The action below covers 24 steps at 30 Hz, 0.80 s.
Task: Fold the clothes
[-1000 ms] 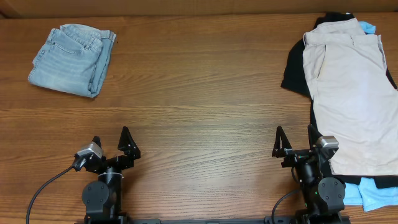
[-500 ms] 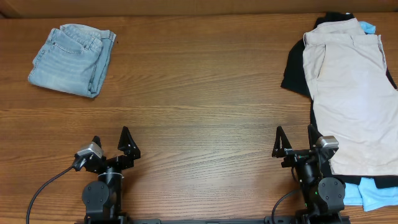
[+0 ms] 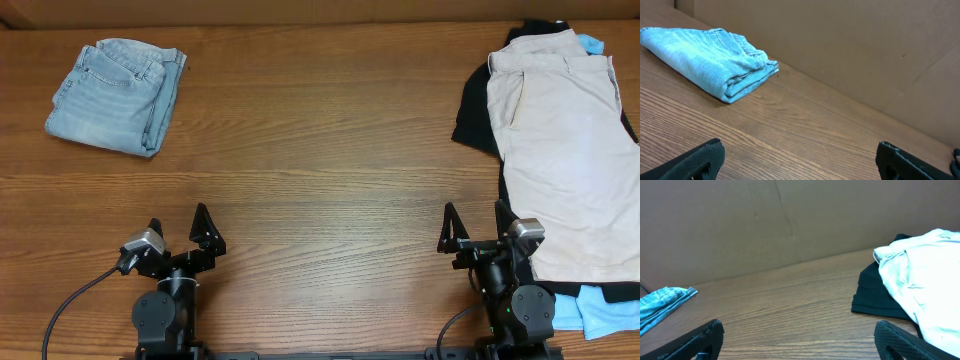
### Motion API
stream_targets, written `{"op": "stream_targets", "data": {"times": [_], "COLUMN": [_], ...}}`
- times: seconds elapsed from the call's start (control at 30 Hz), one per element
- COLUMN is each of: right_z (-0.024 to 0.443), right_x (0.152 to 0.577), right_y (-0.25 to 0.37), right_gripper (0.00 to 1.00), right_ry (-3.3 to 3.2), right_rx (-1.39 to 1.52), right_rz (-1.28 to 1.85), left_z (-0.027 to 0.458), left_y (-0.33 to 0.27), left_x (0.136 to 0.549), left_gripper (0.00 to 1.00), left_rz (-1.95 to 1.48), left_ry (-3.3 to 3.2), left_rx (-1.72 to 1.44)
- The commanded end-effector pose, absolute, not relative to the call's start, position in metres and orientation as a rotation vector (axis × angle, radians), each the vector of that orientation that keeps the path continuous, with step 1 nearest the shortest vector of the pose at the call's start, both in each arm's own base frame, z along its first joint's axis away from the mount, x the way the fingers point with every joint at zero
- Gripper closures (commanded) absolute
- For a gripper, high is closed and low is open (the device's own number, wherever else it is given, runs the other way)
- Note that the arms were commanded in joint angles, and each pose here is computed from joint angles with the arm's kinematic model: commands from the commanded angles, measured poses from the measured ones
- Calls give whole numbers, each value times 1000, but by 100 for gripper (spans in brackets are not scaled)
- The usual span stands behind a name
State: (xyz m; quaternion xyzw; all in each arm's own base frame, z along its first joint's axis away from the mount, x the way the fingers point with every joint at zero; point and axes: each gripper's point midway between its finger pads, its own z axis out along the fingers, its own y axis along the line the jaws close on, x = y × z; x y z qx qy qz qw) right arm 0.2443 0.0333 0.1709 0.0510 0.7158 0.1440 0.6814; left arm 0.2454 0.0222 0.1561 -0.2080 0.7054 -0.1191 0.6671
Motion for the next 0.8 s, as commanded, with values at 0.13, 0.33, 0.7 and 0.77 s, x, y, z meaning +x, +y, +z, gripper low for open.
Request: {"op": "stream_targets", "data": {"times": [0.13,0.33,0.7,0.77], "right_z": [170,170,172,172], "right_x": [244,244,241,240], "right_y": [32,32,49,53], "right_gripper": [0,0,0,0], "right_ry": [1597,1597,1601,1602], "right_rx": [120,120,43,21], "right_rz": [319,319,397,418], "left_z": [158,157,156,157], "left_y": [22,22,14,10], "left_x": [245,245,246,246], "left_gripper": [0,0,0,0], "left_rz": [-259,-259,-297,-318], "left_ry": [1585,1585,1599,1605], "left_rx": [-448,-448,-421,-404]}}
